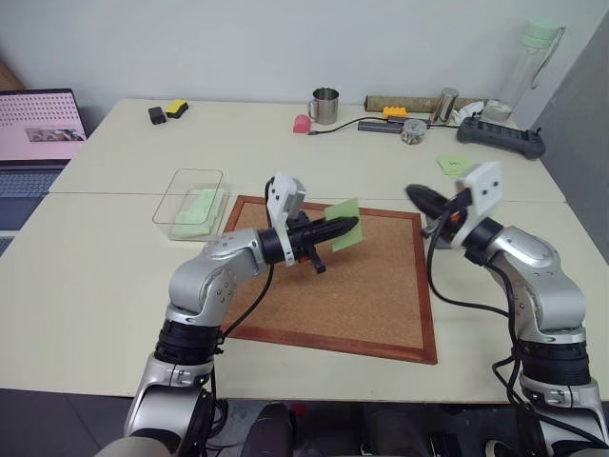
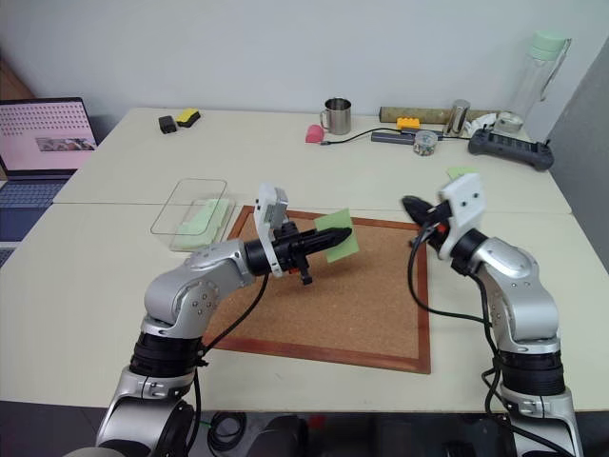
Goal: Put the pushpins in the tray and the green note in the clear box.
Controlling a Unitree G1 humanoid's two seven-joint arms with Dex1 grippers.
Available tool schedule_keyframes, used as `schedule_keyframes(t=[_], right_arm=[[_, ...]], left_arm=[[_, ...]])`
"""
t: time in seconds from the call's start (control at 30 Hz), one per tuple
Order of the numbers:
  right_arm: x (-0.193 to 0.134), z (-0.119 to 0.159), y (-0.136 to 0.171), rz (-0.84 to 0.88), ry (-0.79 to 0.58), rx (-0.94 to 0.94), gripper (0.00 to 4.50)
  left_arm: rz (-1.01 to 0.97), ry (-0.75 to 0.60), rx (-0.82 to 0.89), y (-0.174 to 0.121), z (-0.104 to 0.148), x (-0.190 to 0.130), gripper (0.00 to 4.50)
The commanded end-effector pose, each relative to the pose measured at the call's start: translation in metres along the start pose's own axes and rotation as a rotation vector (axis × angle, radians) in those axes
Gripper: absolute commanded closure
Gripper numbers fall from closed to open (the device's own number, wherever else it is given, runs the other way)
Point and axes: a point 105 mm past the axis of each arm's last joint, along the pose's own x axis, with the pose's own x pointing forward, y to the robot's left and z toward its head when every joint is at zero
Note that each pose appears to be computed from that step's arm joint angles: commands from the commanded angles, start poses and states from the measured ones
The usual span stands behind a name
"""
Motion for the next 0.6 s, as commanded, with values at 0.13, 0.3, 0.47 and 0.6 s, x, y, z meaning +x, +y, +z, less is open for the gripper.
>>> schedule_keyframes(t=[0.13, 0.3, 0.47, 0.6], right_arm=[[-0.014, -0.032, -0.04, -0.246, 0.081, 0.122, 4.5], [-0.009, -0.04, -0.05, -0.295, 0.094, 0.178, 4.5], [0.007, -0.04, -0.051, -0.278, 0.084, 0.232, 4.5], [0.018, -0.047, -0.049, -0.259, 0.1, 0.302, 4.5]], left_arm=[[-0.085, 0.026, 0.239, -0.013, -0.003, 0.013, 4.47], [-0.083, 0.014, 0.245, -0.011, -0.006, 0.017, 4.47], [-0.067, -0.002, 0.206, -0.012, -0.005, 0.017, 4.47], [-0.056, -0.004, 0.189, -0.012, -0.004, 0.015, 4.47]])
